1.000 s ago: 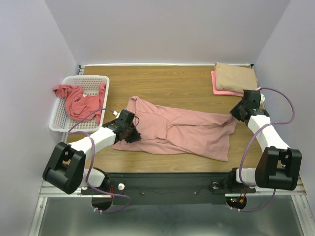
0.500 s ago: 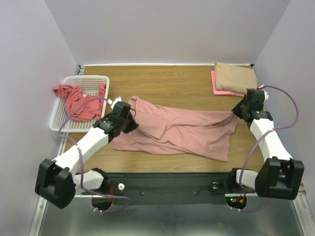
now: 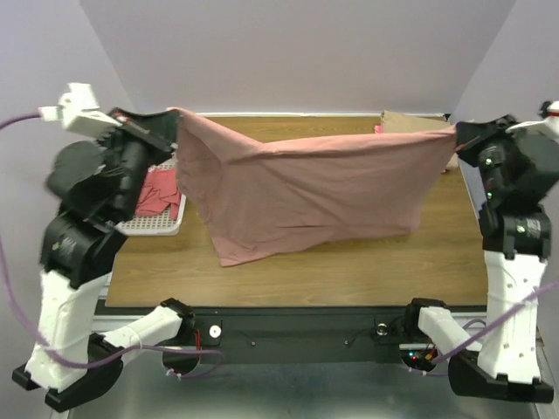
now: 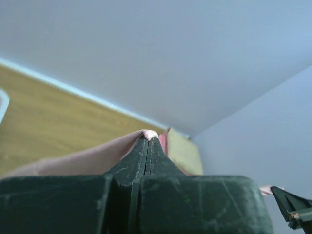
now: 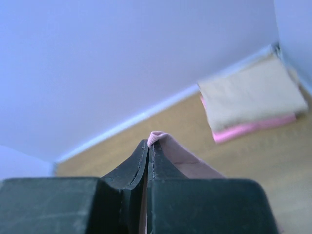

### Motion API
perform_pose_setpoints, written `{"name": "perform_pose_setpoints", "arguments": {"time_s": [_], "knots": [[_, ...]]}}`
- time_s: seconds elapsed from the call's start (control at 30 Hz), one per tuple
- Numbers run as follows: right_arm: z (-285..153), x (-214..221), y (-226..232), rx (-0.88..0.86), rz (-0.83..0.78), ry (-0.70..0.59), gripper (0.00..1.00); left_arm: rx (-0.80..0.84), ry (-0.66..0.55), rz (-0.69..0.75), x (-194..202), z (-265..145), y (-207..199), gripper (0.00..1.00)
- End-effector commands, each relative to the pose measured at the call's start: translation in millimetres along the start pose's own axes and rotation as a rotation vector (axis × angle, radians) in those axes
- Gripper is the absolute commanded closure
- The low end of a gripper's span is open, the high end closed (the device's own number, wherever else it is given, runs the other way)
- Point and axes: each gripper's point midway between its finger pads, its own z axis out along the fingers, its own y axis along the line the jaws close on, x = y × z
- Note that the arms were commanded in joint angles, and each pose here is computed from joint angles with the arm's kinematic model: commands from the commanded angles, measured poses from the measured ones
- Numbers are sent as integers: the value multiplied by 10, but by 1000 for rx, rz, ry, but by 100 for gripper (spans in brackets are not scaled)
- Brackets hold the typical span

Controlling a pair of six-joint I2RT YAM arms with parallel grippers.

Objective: Fold and stack the t-shirts
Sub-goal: Flatten the tshirt out

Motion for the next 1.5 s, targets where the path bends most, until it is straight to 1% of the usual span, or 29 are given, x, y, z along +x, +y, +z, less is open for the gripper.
{"name": "perform_pose_setpoints", "arguments": {"time_s": [0.0,0.03,0.07,0.13,0.17,0.27,0.3,0.43,0.5,0.53,0.6,0.67,0.73,0.8,0.83,0.9,0.97,1.03,1.1,1.13,1.17,1.2,1.23,1.27,1.3,1.33,1.4,1.43,1.47], "knots": [[-581,-814,438,-110,-17,-221,100,101,-182,32,-812,-560,-298,100],[-780,-1054,582,-147,-19,-282,100,134,-205,31,-931,-664,-375,100],[-882,-1147,636,-162,-21,-307,100,204,-242,22,-1134,-863,-530,100],[-1100,-1289,756,-204,-25,-343,100,274,-277,33,-1313,-1074,-665,100],[-1281,-1419,856,-240,-23,-380,100,347,-306,28,-1463,-1279,-799,100],[-1642,-1540,1025,-322,-26,-420,100,439,-340,28,-1634,-1570,-944,100],[-1824,-1634,1087,-349,-25,-455,100,475,-358,25,-1713,-1716,-991,100],[-2295,-1811,1153,-384,-23,-541,100,542,-398,11,-1839,-2033,-1023,100],[-2360,-1845,1149,-379,-29,-556,100,566,-407,2,-1867,-2123,-1040,100],[-2379,-1885,1091,-344,-16,-572,100,578,-417,-3,-1895,-2181,-1044,100],[-2322,-1884,1075,-328,-17,-562,100,589,-429,-10,-1941,-2266,-1046,100],[-2259,-1836,1075,-329,-17,-535,100,577,-434,-12,-1954,-2237,-1040,100],[-2129,-1754,1082,-333,-19,-493,100,539,-421,-7,-1896,-2068,-1012,100],[-1880,-1600,996,-298,-1,-431,100,479,-383,2,-1752,-1769,-966,100],[-1673,-1459,904,-262,9,-382,100,445,-355,14,-1655,-1557,-957,100],[-1413,-1293,720,-185,32,-338,100,309,-309,31,-1419,-1035,-799,100],[-1081,-1062,569,-128,49,-264,100,188,-287,48,-1230,-643,-621,100],[-578,-641,364,-69,57,-141,100,37,-244,88,-888,-88,-369,100],[-244,-321,219,-38,57,-55,100,-62,-212,124,-599,311,-148,100],[-21,-19,55,-5,60,9,99,-117,-176,146,-387,590,-14,100],[184,191,-67,30,67,60,99,-164,-175,157,-332,770,156,100],[311,373,-185,60,72,95,99,-153,-143,167,-132,992,241,100],[444,666,-371,105,77,154,99,-172,-98,188,93,1265,392,100],[566,773,-432,110,83,160,99,-171,-70,196,230,1437,494,100],[653,900,-509,126,85,182,99,-133,-39,204,368,1641,588,100],[817,1137,-644,159,84,237,99,-164,24,226,662,1925,810,100],[1021,1373,-773,177,78,278,96,-171,62,255,862,2234,985,100],[1184,1620,-905,206,72,341,95,-225,131,271,1186,2502,1290,100],[1316,1676,-935,207,59,352,91,-226,165,287,1309,2630,1374,100]]}}
